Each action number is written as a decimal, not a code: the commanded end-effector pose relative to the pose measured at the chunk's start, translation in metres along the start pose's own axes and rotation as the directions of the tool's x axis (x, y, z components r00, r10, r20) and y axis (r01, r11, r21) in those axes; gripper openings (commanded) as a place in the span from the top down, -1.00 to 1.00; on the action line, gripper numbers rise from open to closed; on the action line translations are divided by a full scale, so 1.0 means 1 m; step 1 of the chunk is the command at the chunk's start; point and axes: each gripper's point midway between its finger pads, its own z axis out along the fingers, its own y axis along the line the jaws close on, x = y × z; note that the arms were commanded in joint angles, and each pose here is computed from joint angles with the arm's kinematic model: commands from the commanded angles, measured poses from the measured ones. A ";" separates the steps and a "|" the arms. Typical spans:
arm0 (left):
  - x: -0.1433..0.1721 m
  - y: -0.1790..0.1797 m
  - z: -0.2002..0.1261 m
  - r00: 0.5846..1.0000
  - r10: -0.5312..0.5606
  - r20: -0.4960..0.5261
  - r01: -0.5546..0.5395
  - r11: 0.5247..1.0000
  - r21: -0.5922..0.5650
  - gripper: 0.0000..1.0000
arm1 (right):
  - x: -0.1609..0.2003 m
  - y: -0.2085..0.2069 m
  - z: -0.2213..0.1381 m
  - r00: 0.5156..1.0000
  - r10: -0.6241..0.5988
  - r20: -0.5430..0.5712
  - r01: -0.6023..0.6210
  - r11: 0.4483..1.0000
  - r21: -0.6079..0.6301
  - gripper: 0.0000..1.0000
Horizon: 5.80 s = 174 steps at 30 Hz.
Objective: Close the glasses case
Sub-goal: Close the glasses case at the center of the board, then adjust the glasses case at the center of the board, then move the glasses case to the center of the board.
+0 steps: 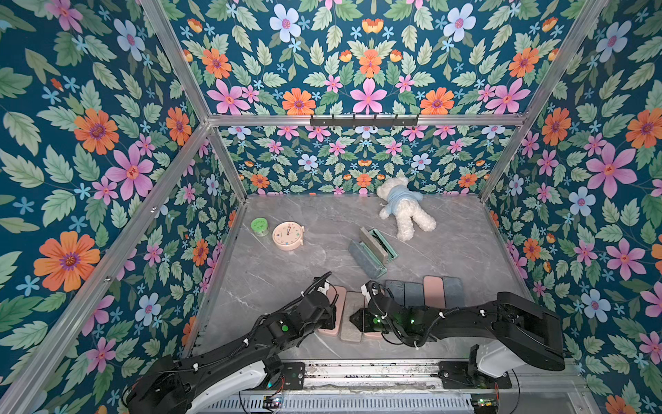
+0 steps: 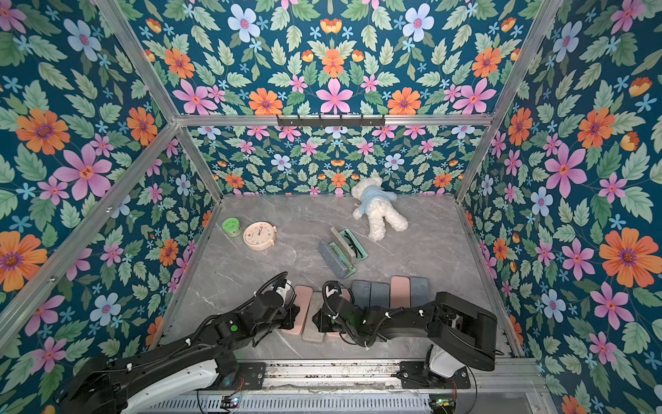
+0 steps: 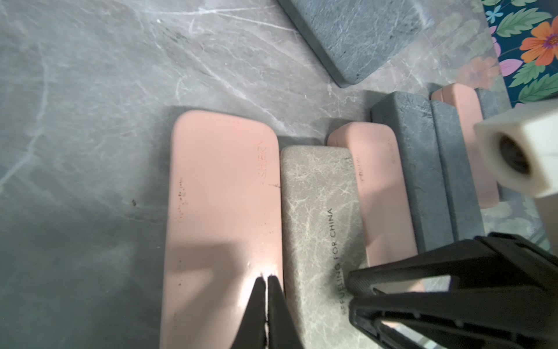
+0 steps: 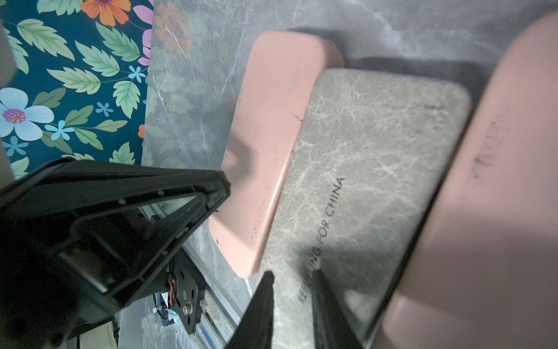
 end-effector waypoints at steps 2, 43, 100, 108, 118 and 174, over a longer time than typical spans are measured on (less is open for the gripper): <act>-0.010 0.001 -0.009 0.999 -0.013 0.047 0.014 1.000 -0.011 0.77 | -0.001 -0.013 -0.005 1.000 -0.014 -0.003 0.014 0.998 0.063 0.49; 0.039 0.033 0.017 0.995 -0.087 -0.043 0.080 0.986 -0.147 1.00 | -0.047 -0.023 -0.084 0.998 -0.039 0.053 0.037 0.998 0.049 -0.04; -0.084 0.014 -0.112 0.929 0.049 0.368 0.021 0.983 -0.185 -0.74 | -0.183 -0.082 -0.004 0.942 -0.192 -0.275 0.269 0.922 0.278 0.12; -0.082 0.016 -0.114 0.929 0.045 0.368 0.023 0.984 -0.179 -0.73 | -0.185 -0.071 -0.003 0.948 -0.187 -0.257 0.250 0.939 0.237 0.33; -0.082 0.015 -0.114 0.930 0.045 0.364 0.021 0.984 -0.175 -0.70 | -0.178 -0.044 0.007 0.947 -0.203 -0.249 0.247 0.955 0.162 0.50; -0.093 0.045 -0.153 0.842 -0.065 0.536 0.175 0.972 -0.157 -0.72 | -0.176 0.106 0.064 0.993 -0.082 -0.085 0.074 0.992 -0.098 0.91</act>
